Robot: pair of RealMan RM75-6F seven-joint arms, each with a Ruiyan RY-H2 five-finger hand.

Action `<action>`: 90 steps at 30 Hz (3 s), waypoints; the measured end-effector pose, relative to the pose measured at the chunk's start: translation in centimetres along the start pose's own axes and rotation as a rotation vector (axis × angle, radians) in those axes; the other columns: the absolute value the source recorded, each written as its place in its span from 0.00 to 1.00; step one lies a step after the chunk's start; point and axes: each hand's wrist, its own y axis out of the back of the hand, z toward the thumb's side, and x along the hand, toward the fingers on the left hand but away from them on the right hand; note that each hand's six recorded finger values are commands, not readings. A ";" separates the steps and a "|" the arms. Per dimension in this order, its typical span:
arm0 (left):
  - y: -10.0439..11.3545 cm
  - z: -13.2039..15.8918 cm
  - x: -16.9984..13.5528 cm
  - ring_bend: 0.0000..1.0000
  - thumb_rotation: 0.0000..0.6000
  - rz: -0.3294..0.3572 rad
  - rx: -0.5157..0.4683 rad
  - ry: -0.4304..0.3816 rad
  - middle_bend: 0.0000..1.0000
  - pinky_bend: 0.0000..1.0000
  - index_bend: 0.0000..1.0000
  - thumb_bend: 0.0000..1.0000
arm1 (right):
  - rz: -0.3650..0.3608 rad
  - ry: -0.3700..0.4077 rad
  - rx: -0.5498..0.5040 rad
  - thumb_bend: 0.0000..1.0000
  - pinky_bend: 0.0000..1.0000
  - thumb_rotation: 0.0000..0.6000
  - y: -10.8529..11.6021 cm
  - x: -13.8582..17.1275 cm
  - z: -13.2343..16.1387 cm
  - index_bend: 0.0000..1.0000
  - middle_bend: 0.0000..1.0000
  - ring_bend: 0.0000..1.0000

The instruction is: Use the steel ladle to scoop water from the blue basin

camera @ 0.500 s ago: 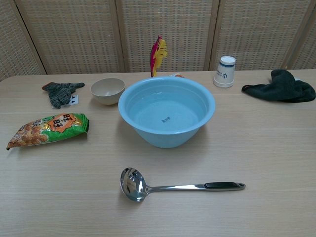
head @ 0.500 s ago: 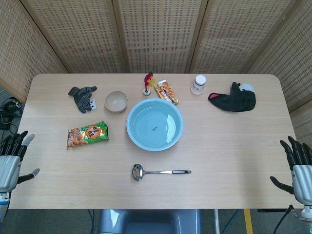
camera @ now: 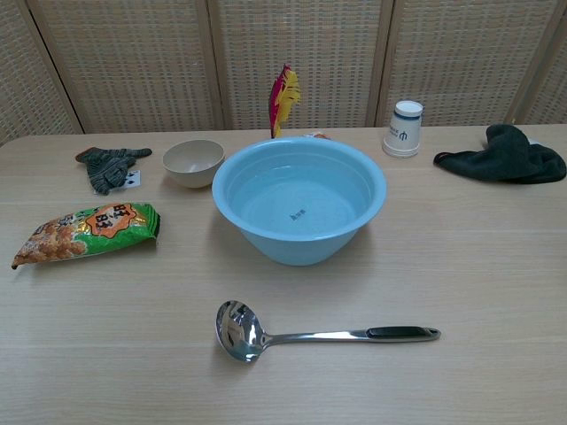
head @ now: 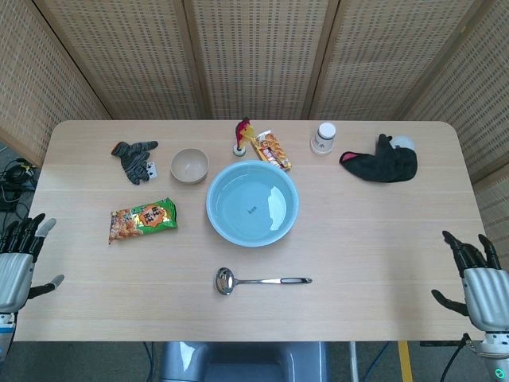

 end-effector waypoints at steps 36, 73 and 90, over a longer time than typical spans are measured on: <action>-1.3 -1.5 2.1 0.00 1.00 -0.017 0.035 0.084 0.00 0.00 0.00 0.00 | 0.606 0.352 0.022 0.46 1.00 1.00 -18.4 -11.7 22.2 0.46 1.00 1.00; -1.1 -1.6 2.2 0.00 1.00 -0.018 0.021 0.083 0.00 0.00 0.00 0.00 | 0.603 0.309 0.092 0.47 1.00 1.00 -22.7 -10.7 24.7 0.48 1.00 1.00; -1.0 -1.7 2.2 0.00 1.00 -0.016 0.018 0.082 0.00 0.00 0.00 0.00 | 0.590 0.319 0.115 0.50 1.00 1.00 -23.3 -10.6 24.2 0.49 1.00 1.00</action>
